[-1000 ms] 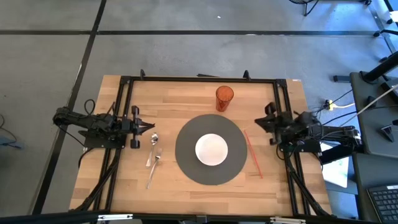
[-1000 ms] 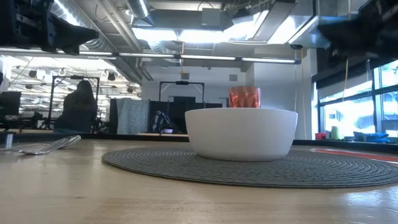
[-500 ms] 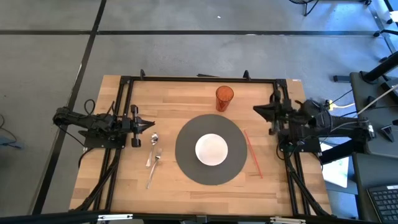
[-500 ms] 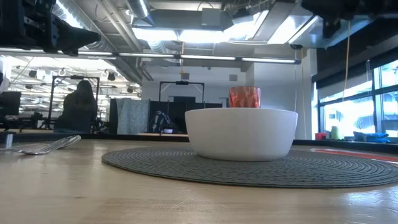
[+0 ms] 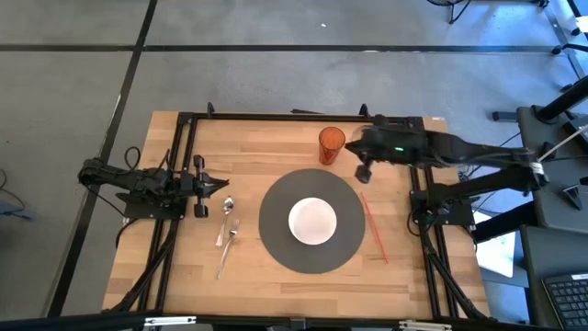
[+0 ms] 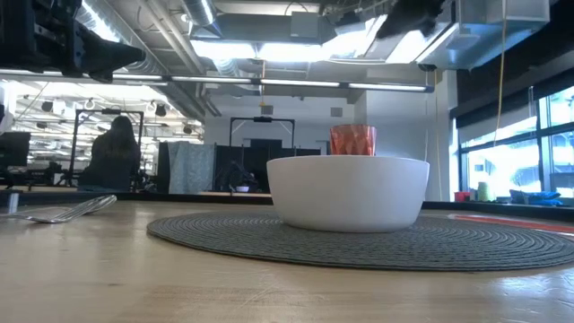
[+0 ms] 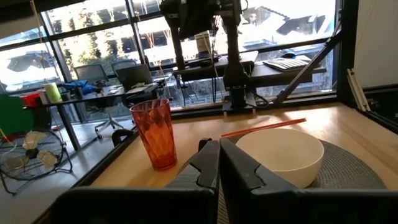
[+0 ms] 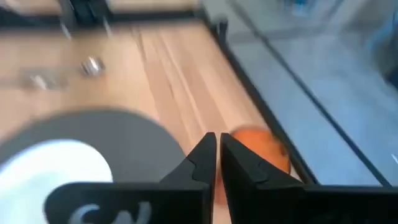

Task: Pick & Place Utensil
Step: Put the orange cup on the gray table mat to the top right of the white bowl

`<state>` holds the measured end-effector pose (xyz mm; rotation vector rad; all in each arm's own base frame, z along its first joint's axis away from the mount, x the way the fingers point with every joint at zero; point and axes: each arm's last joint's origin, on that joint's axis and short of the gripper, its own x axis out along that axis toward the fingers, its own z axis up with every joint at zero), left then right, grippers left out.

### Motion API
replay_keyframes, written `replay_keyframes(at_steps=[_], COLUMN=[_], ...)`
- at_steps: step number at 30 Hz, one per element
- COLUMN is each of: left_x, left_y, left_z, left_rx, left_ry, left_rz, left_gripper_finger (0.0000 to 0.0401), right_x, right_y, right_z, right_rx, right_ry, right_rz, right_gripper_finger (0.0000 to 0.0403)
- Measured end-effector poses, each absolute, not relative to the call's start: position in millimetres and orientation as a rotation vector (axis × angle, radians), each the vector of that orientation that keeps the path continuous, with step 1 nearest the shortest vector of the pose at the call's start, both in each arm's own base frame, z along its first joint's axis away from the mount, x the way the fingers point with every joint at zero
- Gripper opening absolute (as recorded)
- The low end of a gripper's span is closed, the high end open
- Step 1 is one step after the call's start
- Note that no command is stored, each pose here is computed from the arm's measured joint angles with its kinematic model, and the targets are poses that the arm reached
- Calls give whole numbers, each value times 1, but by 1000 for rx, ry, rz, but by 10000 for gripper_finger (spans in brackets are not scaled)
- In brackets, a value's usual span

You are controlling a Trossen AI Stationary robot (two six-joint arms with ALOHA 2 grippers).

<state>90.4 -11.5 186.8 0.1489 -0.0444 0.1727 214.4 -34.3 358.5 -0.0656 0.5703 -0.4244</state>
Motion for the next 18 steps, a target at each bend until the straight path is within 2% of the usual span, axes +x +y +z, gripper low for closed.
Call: replay_keyframes(at_steps=[3, 5, 9, 13, 15, 18], left_x=[90, 90, 91, 91, 91, 90], left_y=[-11, -11, -12, -11, -11, -11], left_z=[186, 186, 183, 182, 182, 181], left_rx=[150, 153, 161, 151, 158, 175], left_ry=[-41, -32, -3, 4, 7, 17], left_rz=[172, 172, 170, 170, 175, 192], left_gripper_finger=[5, 4, 2, 4, 5, 5], right_x=[231, 241, 262, 275, 280, 286], right_y=[-42, -49, -62, -66, -67, -68], right_z=[357, 357, 351, 348, 342, 336], right_rx=[-98, -88, -108, -246, -298, -336], right_ry=[733, 806, 928, 979, 1009, 1038], right_rz=[-404, -390, -393, -321, -287, -261], right_gripper_finger=[29, 49, 126, 206, 232, 249])
